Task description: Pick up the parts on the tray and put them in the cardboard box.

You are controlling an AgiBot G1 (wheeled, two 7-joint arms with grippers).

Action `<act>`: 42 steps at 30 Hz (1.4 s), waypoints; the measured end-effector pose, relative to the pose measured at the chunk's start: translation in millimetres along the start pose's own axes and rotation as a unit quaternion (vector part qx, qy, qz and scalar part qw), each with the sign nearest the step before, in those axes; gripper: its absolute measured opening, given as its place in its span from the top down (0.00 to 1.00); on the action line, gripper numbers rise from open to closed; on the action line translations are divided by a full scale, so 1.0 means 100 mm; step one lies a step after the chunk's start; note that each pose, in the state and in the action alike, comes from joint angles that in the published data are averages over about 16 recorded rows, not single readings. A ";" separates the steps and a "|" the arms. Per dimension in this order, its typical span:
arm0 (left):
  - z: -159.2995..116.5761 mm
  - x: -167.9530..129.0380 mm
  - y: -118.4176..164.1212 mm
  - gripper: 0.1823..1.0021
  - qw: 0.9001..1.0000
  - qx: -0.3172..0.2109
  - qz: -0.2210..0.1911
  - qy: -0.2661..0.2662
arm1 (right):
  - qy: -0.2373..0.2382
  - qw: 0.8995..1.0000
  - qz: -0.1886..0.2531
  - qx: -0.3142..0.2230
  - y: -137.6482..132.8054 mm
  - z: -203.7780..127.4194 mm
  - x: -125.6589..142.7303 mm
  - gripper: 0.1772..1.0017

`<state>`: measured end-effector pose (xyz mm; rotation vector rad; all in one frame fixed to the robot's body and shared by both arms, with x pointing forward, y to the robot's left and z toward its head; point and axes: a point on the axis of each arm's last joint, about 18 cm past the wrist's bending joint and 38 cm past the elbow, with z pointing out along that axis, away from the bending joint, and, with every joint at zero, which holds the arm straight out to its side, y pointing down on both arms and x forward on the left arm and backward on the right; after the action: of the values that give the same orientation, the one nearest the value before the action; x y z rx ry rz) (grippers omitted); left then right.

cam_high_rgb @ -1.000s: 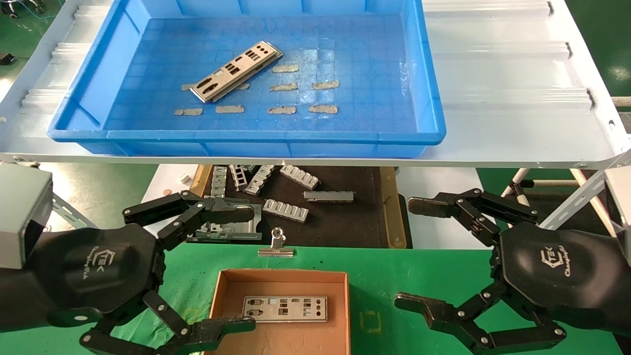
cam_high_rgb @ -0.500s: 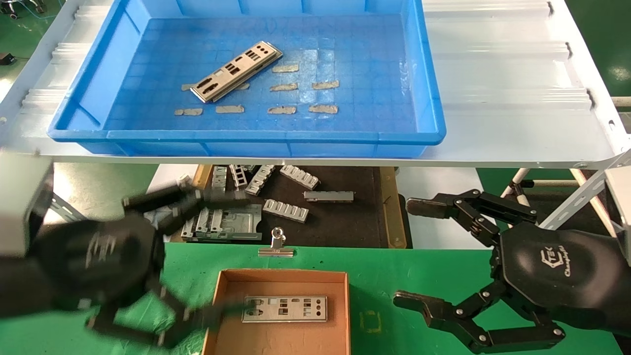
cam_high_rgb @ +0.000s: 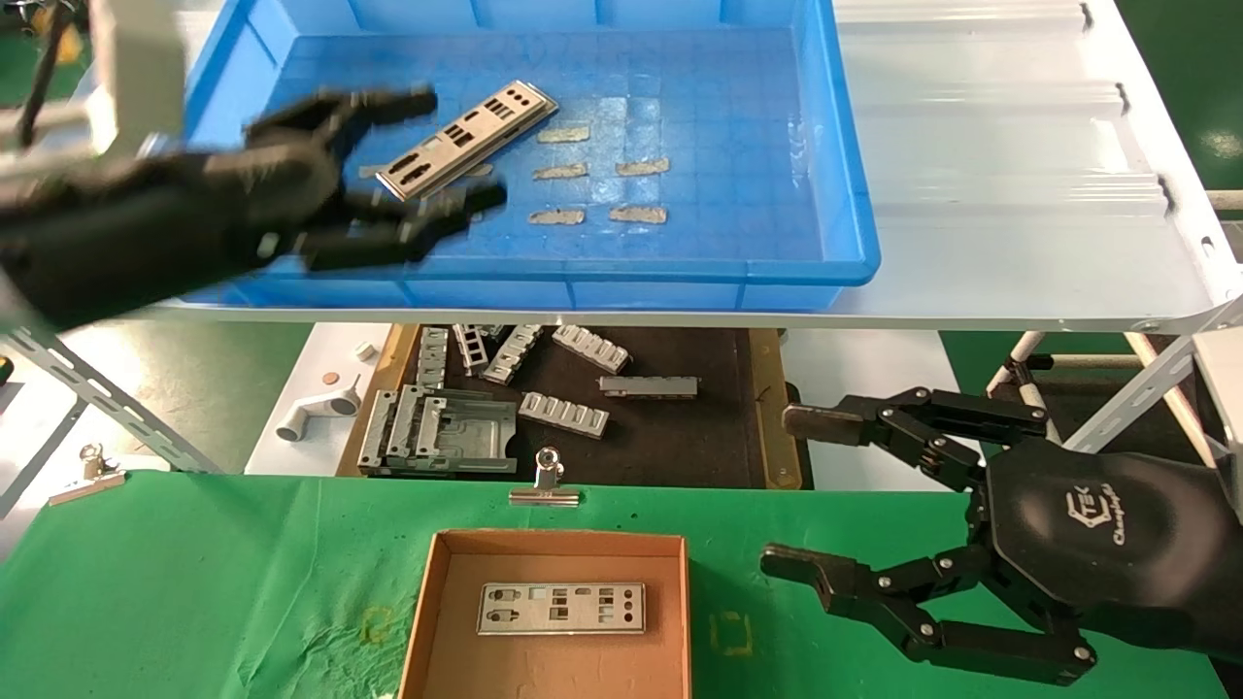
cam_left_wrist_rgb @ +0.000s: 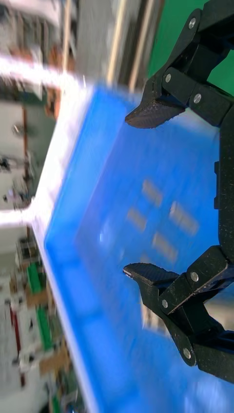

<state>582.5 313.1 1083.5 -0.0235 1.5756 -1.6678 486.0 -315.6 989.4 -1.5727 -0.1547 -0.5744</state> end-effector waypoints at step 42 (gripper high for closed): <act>0.67 -0.90 0.22 0.01 0.991 -0.085 -0.043 -0.096 | 0.000 1.000 0.000 0.000 0.00 0.00 0.00 0.98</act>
<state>689.1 310.2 1124.7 -0.3345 1.5831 -1.5428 486.0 -315.6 989.4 -1.5727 -0.1547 -0.5744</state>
